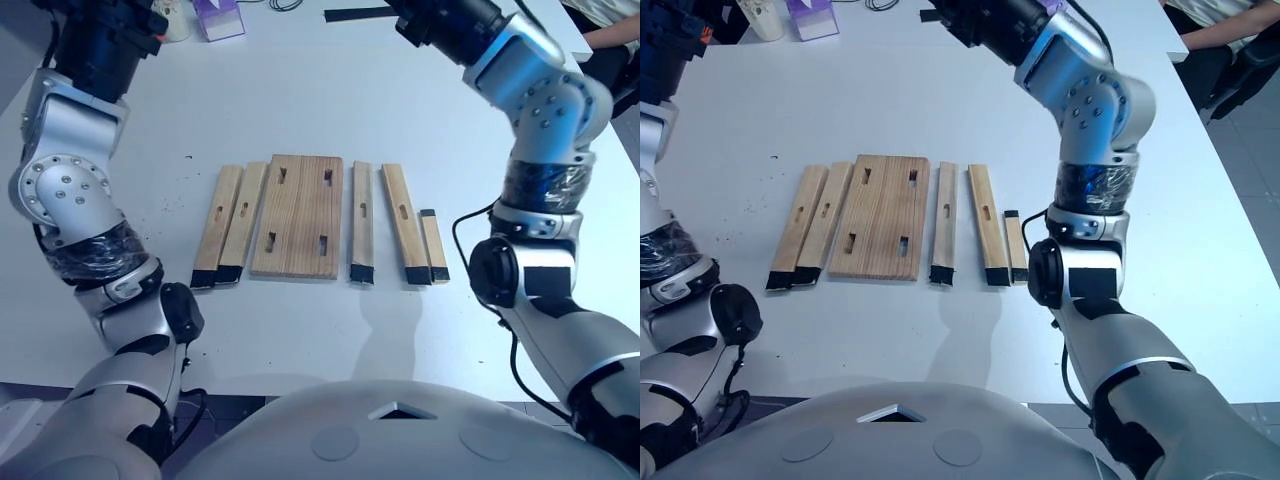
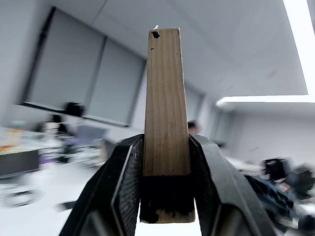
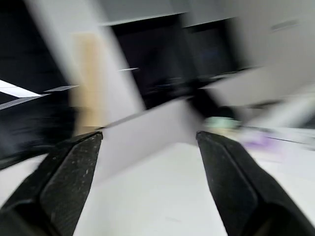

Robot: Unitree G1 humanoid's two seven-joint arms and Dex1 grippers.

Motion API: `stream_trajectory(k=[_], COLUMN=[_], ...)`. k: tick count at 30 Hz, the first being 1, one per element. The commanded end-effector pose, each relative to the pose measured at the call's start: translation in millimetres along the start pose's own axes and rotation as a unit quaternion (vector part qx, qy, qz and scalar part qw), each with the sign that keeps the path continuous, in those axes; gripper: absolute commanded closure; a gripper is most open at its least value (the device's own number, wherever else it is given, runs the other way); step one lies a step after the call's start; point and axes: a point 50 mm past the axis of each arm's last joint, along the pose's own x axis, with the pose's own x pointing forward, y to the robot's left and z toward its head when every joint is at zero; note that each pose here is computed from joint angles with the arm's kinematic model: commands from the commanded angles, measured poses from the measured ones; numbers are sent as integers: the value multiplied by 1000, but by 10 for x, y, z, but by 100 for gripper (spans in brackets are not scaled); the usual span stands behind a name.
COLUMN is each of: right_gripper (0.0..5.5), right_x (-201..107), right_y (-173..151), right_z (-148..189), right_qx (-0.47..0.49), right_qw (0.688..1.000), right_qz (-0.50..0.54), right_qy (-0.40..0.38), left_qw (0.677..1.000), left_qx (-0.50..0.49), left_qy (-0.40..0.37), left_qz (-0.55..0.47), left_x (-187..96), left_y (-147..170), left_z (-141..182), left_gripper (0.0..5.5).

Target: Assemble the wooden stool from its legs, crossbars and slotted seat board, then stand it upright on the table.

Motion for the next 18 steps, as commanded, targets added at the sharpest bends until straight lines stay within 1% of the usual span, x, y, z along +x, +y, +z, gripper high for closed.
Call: stream_trajectory(k=[1,4,7,18], right_gripper=[196,196,196,196], right_x=[-94,-75,-60,-51], right_y=[326,278,247,226], right_z=[304,363,379,399], right_qx=[-8,16,17,9], right_qw=[987,984,983,982], right_qz=[162,177,178,183], right_qy=[14,28,38,53], left_qw=[995,990,985,976], left_qx=[-46,-62,-64,-69], left_qy=[29,44,58,85], left_qz=[-81,-121,-149,-188], left_x=[66,25,-5,-60], left_y=[-243,-381,-471,-580], left_z=[-190,-295,-350,-422], left_gripper=[420,420,420,420])
